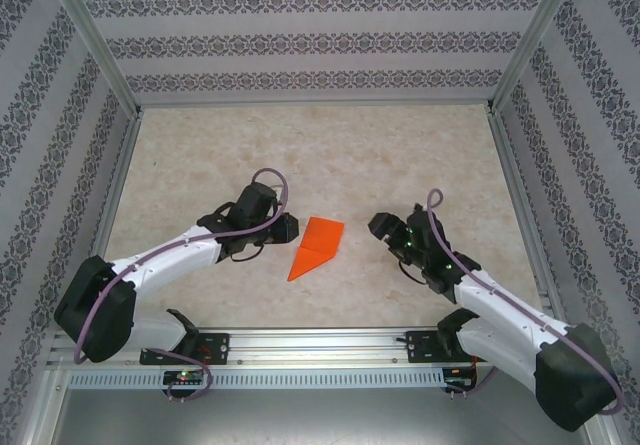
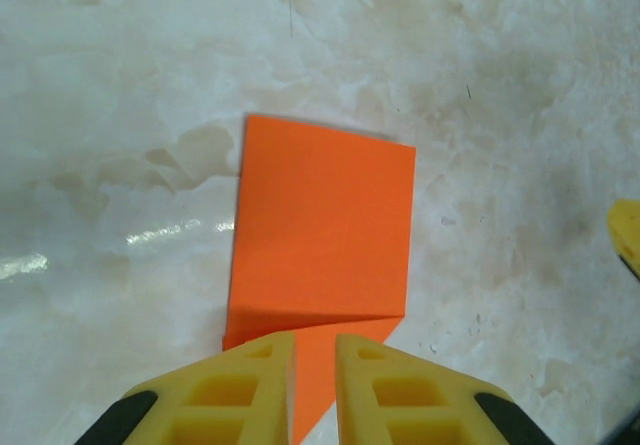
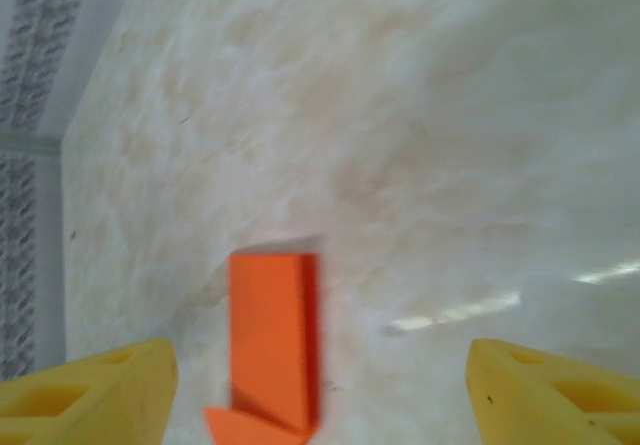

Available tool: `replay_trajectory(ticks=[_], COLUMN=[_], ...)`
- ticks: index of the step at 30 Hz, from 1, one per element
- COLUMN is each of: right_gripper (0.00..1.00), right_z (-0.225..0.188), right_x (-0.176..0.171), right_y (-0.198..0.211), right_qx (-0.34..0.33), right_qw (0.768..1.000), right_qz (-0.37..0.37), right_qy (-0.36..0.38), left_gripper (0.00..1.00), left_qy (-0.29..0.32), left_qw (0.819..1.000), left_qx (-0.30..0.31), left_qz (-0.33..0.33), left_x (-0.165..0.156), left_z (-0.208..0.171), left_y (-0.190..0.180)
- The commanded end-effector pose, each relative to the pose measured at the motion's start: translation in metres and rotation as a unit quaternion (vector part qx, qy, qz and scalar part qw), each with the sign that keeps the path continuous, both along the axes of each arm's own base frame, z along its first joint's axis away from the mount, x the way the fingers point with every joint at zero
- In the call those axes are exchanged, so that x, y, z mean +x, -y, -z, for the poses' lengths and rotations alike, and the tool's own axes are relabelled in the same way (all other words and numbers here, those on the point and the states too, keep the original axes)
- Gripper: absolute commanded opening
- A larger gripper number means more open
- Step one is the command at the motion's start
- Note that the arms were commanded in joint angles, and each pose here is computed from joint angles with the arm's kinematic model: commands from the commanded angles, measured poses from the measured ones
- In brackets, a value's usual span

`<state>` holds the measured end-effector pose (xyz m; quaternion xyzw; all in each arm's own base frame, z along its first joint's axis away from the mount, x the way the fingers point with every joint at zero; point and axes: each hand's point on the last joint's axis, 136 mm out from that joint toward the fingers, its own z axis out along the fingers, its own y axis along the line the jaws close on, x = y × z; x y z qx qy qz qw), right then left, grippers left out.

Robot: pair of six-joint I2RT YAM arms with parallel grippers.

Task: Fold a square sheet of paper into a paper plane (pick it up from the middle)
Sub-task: Fourth fold the wing at the center of the table.

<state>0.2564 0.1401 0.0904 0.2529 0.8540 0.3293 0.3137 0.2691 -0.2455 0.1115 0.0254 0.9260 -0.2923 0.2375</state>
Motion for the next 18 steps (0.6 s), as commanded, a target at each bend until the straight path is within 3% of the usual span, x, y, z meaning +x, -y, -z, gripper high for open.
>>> replay_trajectory(ticks=[1, 6, 12, 18], right_gripper=[0.80, 0.81, 0.74, 0.74], right_z=[0.006, 0.002, 0.012, 0.014], right_x=[0.001, -0.012, -0.023, -0.024], right_y=[0.014, -0.001, -0.038, -0.076], right_qx=[0.047, 0.002, 0.036, 0.018], right_qw=[0.998, 0.998, 0.987, 0.975], right_qz=[0.041, -0.055, -0.149, -0.212], right_qy=[0.018, -0.005, -0.046, -0.067], left_gripper=[0.20, 0.25, 0.27, 0.24], left_qy=[0.034, -0.021, -0.064, -0.076], left_qw=[0.999, 0.999, 0.996, 0.994], left_qx=[-0.010, -0.026, -0.018, -0.008], left_qz=[-0.019, 0.029, 0.050, 0.073], left_x=[0.014, 0.000, -0.010, -0.013], left_z=[-0.004, 0.004, 0.027, 0.035], left_y=[0.000, 0.020, 0.030, 0.038])
